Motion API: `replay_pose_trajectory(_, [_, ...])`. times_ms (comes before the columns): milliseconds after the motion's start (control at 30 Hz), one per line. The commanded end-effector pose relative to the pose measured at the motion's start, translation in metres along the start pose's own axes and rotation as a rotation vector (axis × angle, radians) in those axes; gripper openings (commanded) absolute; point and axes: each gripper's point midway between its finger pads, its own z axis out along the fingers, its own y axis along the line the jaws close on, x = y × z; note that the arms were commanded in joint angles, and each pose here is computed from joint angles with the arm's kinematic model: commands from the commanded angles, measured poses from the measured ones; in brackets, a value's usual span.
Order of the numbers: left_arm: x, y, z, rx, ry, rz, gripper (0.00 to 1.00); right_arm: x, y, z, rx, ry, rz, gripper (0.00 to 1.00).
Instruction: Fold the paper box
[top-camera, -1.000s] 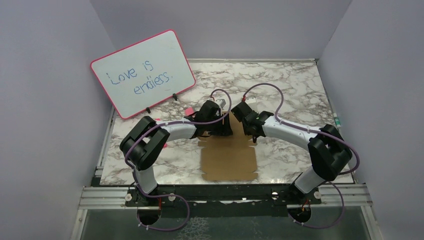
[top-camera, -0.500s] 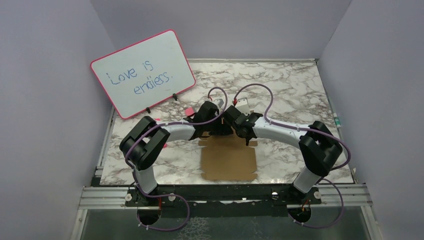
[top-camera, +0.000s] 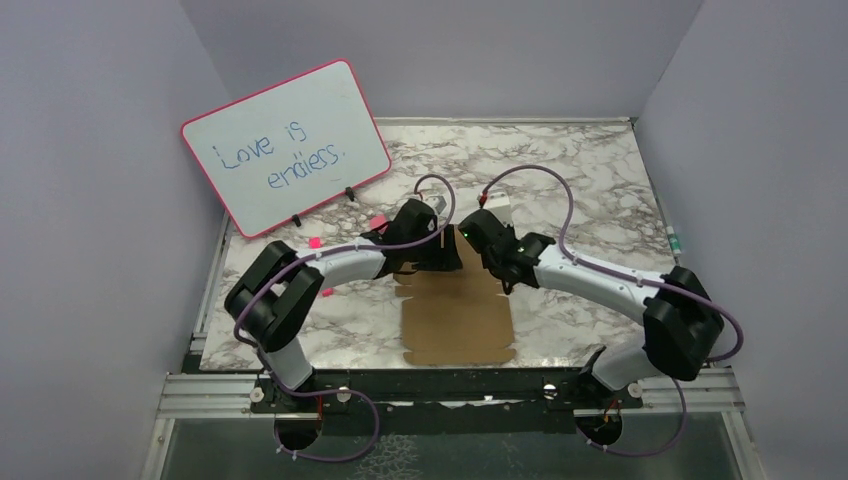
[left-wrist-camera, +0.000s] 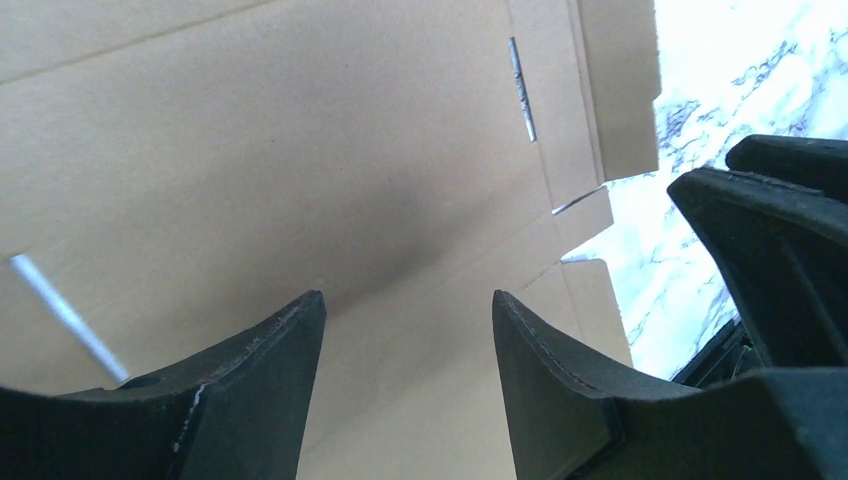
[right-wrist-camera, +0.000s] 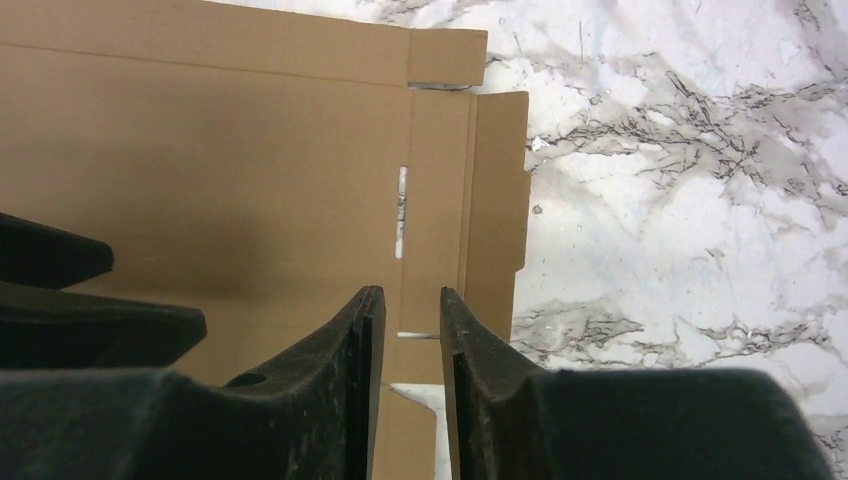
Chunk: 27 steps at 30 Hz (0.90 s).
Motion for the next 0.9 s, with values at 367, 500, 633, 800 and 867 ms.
replay_pose_trajectory(367, [-0.013,0.029,-0.115,-0.117,-0.147,-0.04,0.71,0.001,0.069,-0.032,-0.491,-0.092,0.137,0.52])
replay_pose_trajectory(500, [0.007,0.052,-0.13,-0.126,-0.146,-0.126,0.72,0.009,0.091,-0.033,-0.607,-0.074,0.176,0.55])
replay_pose_trajectory(633, [0.025,0.066,-0.133,-0.114,-0.134,-0.201,0.74,0.021,0.108,-0.031,-0.689,-0.055,0.208,0.56])
replay_pose_trajectory(800, [0.038,0.066,-0.121,-0.038,-0.11,-0.283,0.75,0.035,0.118,-0.027,-0.743,-0.034,0.247,0.56])
replay_pose_trajectory(867, [0.041,0.065,-0.116,-0.014,-0.101,-0.307,0.75,0.04,0.12,-0.025,-0.752,-0.028,0.262,0.56])
